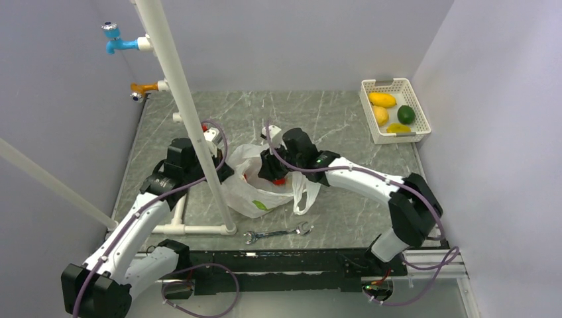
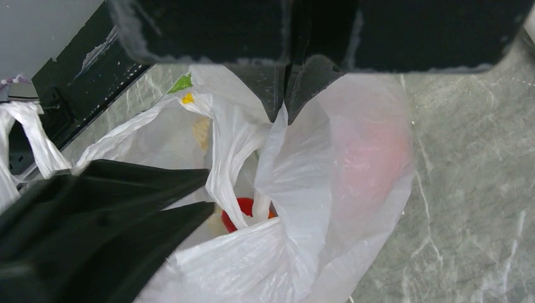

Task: Take the fake fruits out of the plastic bag
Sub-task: Take out the fake fruit from the plastic bag.

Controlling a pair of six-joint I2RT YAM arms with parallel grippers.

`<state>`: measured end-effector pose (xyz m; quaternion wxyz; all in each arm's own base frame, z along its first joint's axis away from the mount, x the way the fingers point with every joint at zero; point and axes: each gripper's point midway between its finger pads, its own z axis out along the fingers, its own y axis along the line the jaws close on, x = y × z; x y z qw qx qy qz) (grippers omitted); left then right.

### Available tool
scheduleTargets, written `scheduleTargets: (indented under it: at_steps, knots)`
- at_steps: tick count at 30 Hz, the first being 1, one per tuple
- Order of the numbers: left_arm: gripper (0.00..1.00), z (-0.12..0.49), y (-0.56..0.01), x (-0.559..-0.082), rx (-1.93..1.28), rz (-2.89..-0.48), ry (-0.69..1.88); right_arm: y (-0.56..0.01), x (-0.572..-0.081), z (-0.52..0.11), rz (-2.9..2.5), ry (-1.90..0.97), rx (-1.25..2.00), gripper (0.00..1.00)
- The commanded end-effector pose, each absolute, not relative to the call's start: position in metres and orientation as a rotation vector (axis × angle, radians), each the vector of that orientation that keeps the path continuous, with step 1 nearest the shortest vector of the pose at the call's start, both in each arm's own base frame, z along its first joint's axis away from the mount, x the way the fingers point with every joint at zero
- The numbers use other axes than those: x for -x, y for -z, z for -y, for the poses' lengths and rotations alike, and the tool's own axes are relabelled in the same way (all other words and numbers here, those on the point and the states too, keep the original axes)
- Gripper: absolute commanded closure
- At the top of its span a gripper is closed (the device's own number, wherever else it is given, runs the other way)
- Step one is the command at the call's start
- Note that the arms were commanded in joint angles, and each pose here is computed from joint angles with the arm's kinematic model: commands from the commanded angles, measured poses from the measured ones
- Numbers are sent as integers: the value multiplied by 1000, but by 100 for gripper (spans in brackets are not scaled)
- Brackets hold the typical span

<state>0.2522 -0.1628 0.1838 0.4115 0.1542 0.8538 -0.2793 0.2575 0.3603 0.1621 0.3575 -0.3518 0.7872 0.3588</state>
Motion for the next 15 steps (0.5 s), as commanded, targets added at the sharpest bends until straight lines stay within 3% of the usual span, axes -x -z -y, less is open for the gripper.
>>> scheduleTargets:
  at_steps: [1,3,11,15]
  knots:
    - [100,172,-208,-251,-421,-2031,769,-141,-275,-368,-2084,-816,904,65]
    - [100,173,-212,-250,-431,-2007,780,-133,-282,-374,-2093,-805,895,61]
    - [100,173,-214,-249,-432,-1989,781,-136,-286,-428,-1947,-1011,953,15]
    - [100,173,-209,-250,-425,-2020,785,-134,-291,-448,-1890,-1043,960,3]
